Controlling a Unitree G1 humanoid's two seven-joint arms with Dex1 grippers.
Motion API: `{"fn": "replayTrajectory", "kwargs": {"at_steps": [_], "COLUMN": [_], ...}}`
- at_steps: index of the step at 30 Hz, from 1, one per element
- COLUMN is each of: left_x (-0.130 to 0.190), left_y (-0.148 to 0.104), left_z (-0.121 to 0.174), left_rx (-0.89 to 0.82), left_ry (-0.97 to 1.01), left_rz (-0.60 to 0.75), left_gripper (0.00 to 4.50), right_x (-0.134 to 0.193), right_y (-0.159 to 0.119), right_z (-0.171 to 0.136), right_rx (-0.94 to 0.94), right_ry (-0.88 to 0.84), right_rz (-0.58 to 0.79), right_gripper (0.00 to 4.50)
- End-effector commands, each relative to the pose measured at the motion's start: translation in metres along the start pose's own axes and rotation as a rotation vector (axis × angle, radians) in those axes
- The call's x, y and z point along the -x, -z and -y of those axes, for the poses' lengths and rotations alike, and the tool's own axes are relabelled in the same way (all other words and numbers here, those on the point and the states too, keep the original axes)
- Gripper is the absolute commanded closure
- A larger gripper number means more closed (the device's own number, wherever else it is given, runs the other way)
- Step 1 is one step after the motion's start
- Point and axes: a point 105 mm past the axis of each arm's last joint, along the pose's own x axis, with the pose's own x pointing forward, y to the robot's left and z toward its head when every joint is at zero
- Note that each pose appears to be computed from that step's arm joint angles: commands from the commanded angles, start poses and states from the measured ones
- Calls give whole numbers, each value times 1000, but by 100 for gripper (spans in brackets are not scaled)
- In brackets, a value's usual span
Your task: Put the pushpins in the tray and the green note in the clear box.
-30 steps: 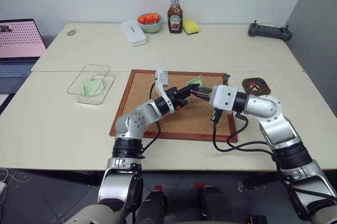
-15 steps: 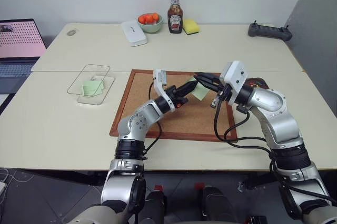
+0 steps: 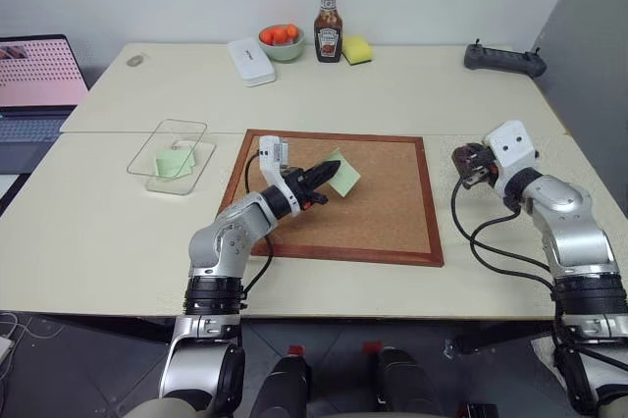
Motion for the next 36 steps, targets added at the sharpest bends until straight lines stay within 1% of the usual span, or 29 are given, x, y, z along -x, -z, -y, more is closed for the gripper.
{"fn": "replayTrajectory", "kwargs": {"at_steps": [1,4,8,9,12,14,15,18,23,26,29,31,32,34,36], "left_x": [-5,-6,-5,-6,-7,-7,-7,-7,-8,-8,-5,1,10,23,48], "left_y": [-23,-21,-18,-18,-17,-18,-18,-19,-21,-27,-43,-60,-73,-87,-100], "left_z": [16,16,14,14,14,15,15,14,11,10,8,4,-1,-8,-28], "left_rx": [-92,-104,-108,-109,-113,-116,-116,-119,-125,-142,-268,-329,-367,-412,-517], "left_ry": [39,35,25,23,20,20,19,16,5,-7,-51,-106,-163,-236,-373], "left_rz": [57,48,39,39,38,39,40,40,42,56,55,79,96,110,95], "left_gripper": [444,444,444,448,450,450,450,450,450,450,450,450,450,450,450], "right_x": [-6,-14,-24,-26,-30,-31,-31,-31,-31,-26,-18,-12,-9,-3,3], "right_y": [8,20,26,27,27,28,28,24,15,0,-27,-44,-57,-73,-94], "right_z": [18,18,19,20,24,25,26,29,32,41,42,36,25,9,-18], "right_rx": [58,60,47,41,27,26,26,22,6,0,-14,-33,-19,7,52], "right_ry": [53,50,52,55,68,65,65,73,80,102,75,19,-54,-153,-283], "right_rz": [-42,-74,-91,-94,-99,-101,-101,-84,-52,6,123,201,263,333,423], "right_gripper": [450,450,450,426,371,322,289,217,217,217,217,217,217,217,217]}}
